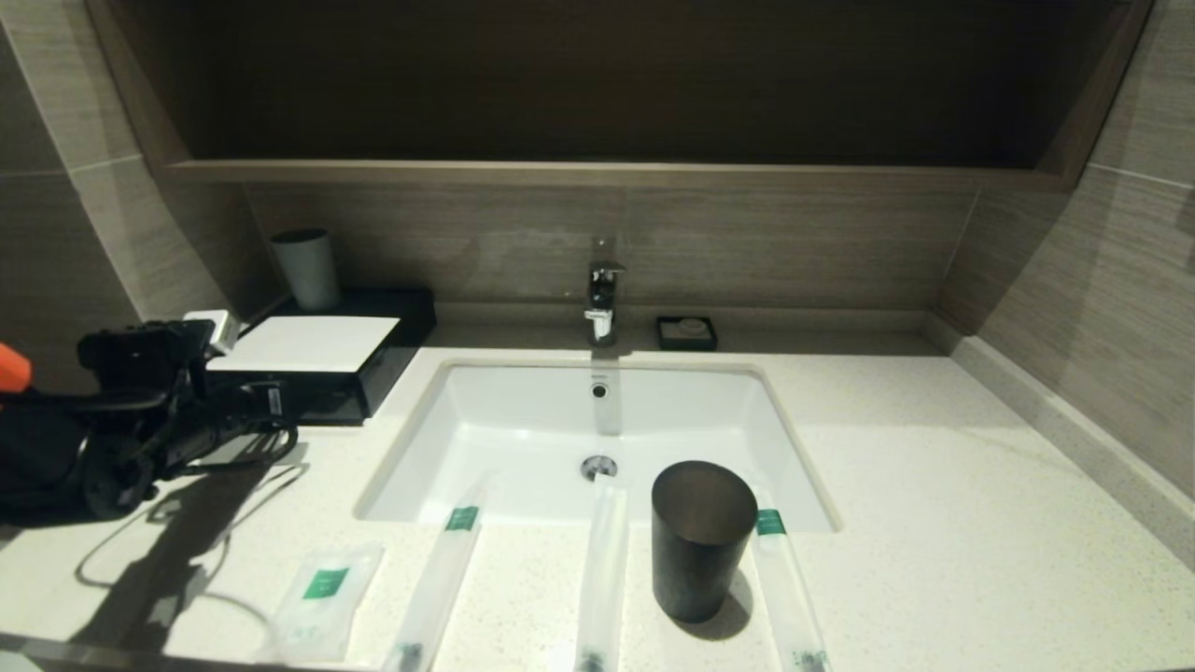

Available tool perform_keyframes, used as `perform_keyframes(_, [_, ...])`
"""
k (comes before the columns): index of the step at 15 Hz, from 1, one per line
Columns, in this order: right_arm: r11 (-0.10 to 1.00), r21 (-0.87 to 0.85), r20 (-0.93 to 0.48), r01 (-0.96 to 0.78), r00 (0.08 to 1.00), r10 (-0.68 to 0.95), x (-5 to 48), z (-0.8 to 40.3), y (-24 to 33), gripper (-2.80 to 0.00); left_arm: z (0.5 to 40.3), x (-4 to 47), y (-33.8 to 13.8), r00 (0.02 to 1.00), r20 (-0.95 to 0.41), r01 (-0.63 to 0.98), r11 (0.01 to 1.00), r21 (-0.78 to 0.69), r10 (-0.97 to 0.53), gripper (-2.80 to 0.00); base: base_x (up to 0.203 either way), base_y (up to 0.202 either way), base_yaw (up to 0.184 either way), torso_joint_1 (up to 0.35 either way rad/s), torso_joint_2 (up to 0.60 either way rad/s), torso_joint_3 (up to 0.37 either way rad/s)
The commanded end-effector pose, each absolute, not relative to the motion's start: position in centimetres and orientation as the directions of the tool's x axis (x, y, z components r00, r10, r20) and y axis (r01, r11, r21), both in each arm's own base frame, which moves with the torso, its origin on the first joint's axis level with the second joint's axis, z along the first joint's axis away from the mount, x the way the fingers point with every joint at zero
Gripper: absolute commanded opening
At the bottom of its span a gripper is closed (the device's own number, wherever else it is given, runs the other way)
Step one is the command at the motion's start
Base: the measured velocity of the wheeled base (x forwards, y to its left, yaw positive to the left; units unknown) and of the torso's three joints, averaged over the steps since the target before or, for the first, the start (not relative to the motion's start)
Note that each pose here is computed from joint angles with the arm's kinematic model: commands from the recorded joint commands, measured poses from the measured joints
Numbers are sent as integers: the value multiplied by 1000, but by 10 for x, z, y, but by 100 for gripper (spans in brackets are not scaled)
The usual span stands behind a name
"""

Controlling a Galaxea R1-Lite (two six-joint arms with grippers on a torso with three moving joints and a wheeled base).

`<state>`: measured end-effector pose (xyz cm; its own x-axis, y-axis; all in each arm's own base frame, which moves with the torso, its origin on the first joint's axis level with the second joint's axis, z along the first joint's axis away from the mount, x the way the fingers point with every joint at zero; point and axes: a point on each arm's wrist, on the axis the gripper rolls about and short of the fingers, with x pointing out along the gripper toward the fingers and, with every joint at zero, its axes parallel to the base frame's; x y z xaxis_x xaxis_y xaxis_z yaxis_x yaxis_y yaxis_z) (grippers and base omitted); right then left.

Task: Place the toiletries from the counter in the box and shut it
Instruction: Open the drawer

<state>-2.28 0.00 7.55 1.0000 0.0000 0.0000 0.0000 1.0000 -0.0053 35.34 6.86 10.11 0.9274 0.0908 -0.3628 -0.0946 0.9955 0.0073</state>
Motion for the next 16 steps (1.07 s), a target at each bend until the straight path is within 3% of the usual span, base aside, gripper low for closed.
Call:
perform_keyframes(1, [1000,-6,0,0,1000,0,-23,75,0,-280,102,353,69,926,-367,-94,996,7,90,-280,0,0,0,0,0,0])
perform_keyframes(16, [1000,-6,0,0,1000,0,-23,75,0,-280,111,346,67,913,-398,-92,996,6,86,-280,0,0,0,0,0,0])
